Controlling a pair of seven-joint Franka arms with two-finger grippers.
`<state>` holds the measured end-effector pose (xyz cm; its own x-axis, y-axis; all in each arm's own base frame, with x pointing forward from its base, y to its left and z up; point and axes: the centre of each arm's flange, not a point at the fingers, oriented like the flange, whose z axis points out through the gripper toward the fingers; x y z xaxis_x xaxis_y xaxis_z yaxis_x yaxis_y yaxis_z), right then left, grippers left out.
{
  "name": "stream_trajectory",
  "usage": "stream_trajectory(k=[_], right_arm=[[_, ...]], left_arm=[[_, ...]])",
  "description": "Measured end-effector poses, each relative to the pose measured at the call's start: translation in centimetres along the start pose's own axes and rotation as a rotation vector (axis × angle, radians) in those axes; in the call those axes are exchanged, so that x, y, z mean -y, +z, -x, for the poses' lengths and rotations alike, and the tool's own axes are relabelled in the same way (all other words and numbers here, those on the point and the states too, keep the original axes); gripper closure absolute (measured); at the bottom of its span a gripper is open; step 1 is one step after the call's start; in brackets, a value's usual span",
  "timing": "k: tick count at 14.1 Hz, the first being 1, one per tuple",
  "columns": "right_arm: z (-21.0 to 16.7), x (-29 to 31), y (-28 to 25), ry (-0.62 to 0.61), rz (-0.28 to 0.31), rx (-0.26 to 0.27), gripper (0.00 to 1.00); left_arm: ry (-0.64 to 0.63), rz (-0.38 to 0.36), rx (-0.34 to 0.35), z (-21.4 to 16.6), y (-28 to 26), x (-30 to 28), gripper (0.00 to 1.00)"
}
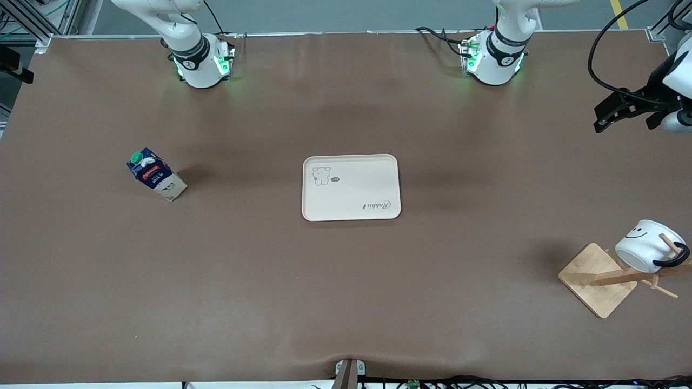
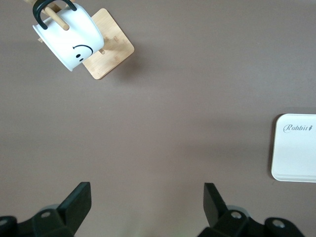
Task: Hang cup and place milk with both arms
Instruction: 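Open the right gripper and withdraw it from the carton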
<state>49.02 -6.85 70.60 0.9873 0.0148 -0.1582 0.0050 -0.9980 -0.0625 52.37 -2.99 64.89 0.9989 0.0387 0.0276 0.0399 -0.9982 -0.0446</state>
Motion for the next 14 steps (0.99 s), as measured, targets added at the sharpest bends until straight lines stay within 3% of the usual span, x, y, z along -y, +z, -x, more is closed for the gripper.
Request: stream_trajectory(k=[7,10,14], right_arm=[[-0.4,1.5,0.7,-0.010,0.012,0.011,0.00],[0.0,4.1,0.6,-0.038,0.057,-0.005,0.00],[0.5,3.2,0.7,-0.019,0.060,-0.027,0.00]], left_arm=[[-0.001,0.000,0.000,0.0,0.0,0.1,0.00],[-0.004,0.001,-0.009,-0.1,-0.4,0.2,0.00],[-0.021,0.001,-0.015,-0.1,-0.6,1.1,0.00]])
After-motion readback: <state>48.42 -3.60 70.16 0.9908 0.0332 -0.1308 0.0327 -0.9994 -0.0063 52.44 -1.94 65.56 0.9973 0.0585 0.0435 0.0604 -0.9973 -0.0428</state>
